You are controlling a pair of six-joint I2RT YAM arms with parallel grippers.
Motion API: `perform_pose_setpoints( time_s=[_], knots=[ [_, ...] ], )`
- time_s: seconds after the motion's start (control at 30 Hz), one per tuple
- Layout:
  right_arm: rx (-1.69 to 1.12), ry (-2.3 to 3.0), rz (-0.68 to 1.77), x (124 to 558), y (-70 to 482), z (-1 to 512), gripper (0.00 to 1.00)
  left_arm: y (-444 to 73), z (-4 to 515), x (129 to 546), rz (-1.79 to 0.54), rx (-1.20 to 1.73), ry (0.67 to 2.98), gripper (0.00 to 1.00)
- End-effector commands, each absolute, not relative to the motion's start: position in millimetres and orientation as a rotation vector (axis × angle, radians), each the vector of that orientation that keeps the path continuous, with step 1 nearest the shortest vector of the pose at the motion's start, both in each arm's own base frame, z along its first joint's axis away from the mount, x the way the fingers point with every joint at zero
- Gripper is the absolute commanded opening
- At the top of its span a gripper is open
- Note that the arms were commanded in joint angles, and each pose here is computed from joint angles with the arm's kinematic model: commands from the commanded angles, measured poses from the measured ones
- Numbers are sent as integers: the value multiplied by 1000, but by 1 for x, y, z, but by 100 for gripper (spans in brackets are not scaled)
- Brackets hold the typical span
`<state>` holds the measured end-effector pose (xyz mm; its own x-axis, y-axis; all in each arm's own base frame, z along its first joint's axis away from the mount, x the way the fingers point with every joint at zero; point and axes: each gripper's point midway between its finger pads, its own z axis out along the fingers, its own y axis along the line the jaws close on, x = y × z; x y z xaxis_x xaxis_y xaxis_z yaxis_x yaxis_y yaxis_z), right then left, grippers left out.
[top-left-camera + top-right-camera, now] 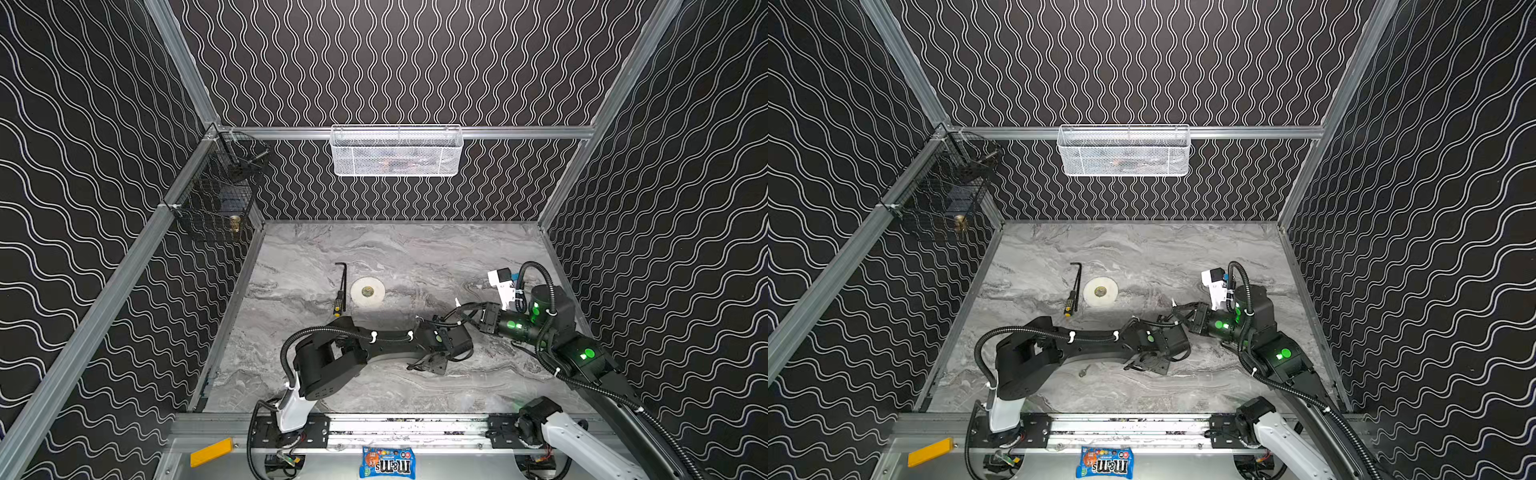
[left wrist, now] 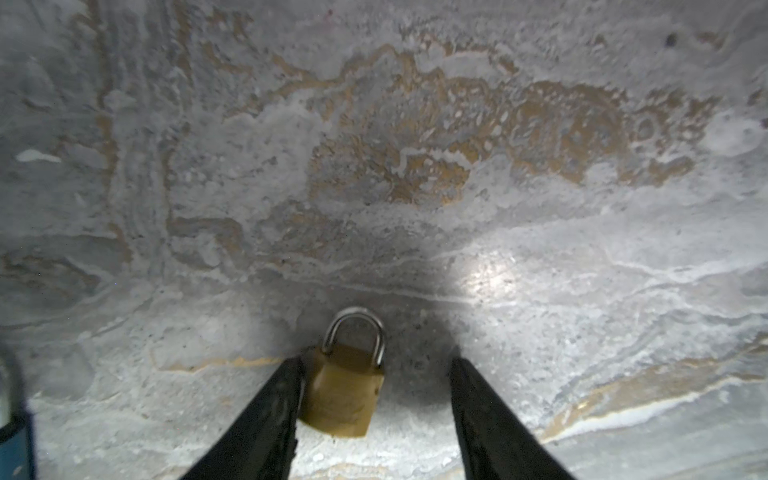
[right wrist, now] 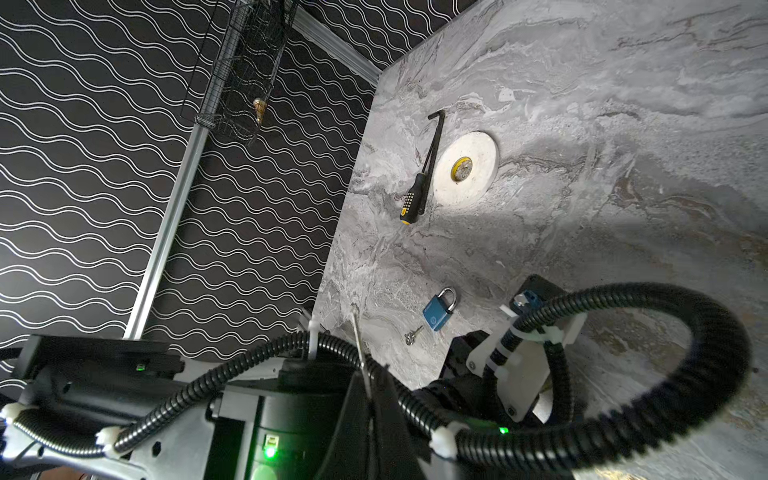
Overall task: Unlock with the key
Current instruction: 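Lower the left gripper and close it on the brass padlock body, then lift the brass padlock with the left gripper while the right arm advances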
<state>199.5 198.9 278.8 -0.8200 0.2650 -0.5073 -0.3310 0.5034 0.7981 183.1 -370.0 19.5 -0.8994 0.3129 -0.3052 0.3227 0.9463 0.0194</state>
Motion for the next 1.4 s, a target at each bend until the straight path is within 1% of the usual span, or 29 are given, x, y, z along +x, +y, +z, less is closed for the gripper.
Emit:
perform_pose_setpoints(
  time_s=[0.0,0.13,0.2,0.37,0.47,1.1,1.17,1.37],
  knots=[
    [-68,2145,1306,201,197,281,0,-364,18,178,-15,449,2819,59],
    [-81,2148,1304,201,198,283,0,-361,16,179,11,427,2824,57],
    [-86,2143,1306,201,199,285,0,-360,15,180,27,418,2823,54],
    [-84,2142,1307,201,198,282,0,-356,11,181,57,416,2828,53],
    [-85,2151,1316,201,200,280,0,-351,9,182,59,399,2842,49],
    [-90,2148,1320,202,201,281,0,-340,7,178,113,436,2861,44],
    [-89,2149,1322,203,201,280,0,-339,6,177,119,442,2862,40],
    [-87,2155,1328,204,202,278,0,-339,5,176,127,444,2869,39]
  ],
)
